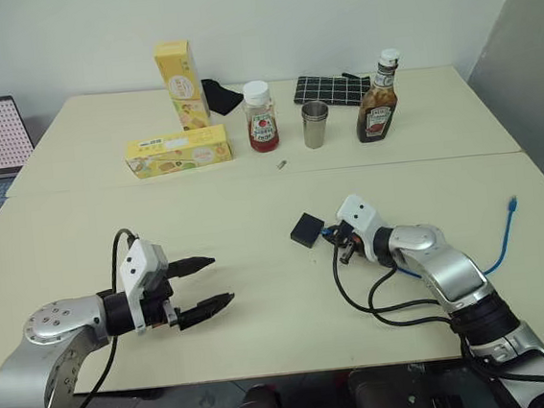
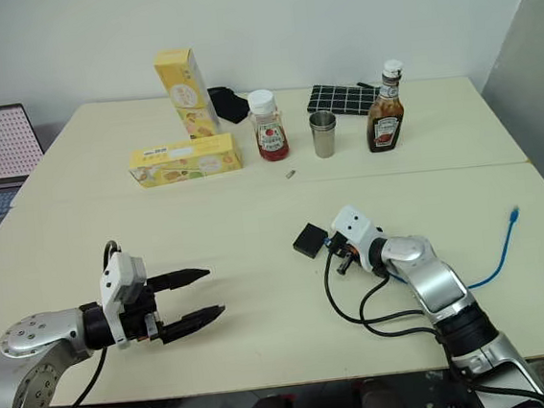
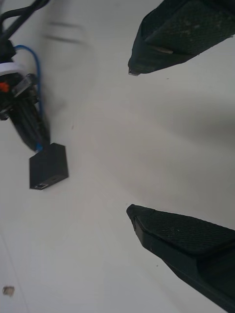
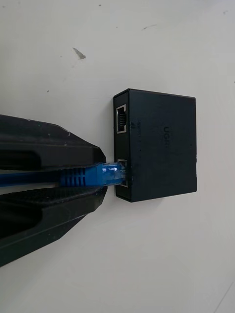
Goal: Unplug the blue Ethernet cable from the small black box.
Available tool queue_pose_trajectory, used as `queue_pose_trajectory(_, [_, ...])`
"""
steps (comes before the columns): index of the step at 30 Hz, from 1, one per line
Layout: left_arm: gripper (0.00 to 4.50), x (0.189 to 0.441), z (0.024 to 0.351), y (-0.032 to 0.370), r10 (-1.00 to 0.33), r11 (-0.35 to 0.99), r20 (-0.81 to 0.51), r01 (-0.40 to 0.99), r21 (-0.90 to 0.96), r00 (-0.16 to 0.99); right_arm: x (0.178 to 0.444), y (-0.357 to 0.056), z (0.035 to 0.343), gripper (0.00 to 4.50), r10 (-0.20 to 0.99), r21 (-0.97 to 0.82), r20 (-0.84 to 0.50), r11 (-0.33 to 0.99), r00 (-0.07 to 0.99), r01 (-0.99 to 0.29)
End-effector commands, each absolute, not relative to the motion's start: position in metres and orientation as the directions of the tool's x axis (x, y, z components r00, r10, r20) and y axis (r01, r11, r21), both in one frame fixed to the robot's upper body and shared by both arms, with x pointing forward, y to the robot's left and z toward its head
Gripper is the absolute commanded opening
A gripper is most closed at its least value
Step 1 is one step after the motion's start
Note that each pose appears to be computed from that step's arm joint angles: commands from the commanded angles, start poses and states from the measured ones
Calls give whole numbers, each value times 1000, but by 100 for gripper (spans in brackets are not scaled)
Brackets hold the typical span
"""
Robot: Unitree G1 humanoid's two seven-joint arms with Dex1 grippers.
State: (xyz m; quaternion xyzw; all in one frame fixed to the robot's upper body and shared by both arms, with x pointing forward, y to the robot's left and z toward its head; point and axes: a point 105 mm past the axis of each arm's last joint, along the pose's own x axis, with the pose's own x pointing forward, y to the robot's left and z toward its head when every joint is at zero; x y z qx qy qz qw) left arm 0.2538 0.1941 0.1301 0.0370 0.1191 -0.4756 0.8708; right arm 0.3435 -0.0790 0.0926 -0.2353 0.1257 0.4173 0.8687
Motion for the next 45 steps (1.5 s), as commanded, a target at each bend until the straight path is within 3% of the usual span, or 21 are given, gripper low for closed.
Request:
queue_pose_trajectory(1, [450, 254, 149, 188, -851, 523, -148, 840, -146, 505, 330, -50, 141, 16, 806, -494, -254, 367, 535, -788])
queue_pose_trajectory(4, [450, 248, 156, 183, -880, 475, -106, 845, -245, 464, 312, -31, 158, 16, 895, -644, -205, 182, 397, -743])
queue_pose_trajectory(10, [450, 246, 168, 171, -900, 423, -40, 850, -315, 433, 292, -9, 178, 16, 962, -790, -167, 0, 215, -613])
queue_pose_trajectory(21, [450, 247, 174, 161, -904, 391, 21, 845, -365, 427, 285, 1, 195, 16, 980, -877, -157, -80, 126, -474])
queue_pose_trajectory(24, [412, 247, 173, 159, -905, 385, 26, 846, -370, 424, 284, 2, 197, 16, 981, -881, -152, -80, 118, -466])
queue_pose_trajectory(39, [84, 253, 164, 155, -903, 405, -18, 839, -364, 429, 278, 5, 191, 16, 979, -884, -168, -99, 114, -456])
queue_pose_trajectory(43, [78, 251, 160, 154, -906, 403, -29, 838, -367, 423, 276, 2, 185, 16, 974, -885, -199, -130, 111, -447])
queue_pose_trajectory(45, [78, 252, 159, 155, -903, 410, -34, 839, -358, 428, 276, 1, 185, 86, 971, -891, -214, -149, 109, -429])
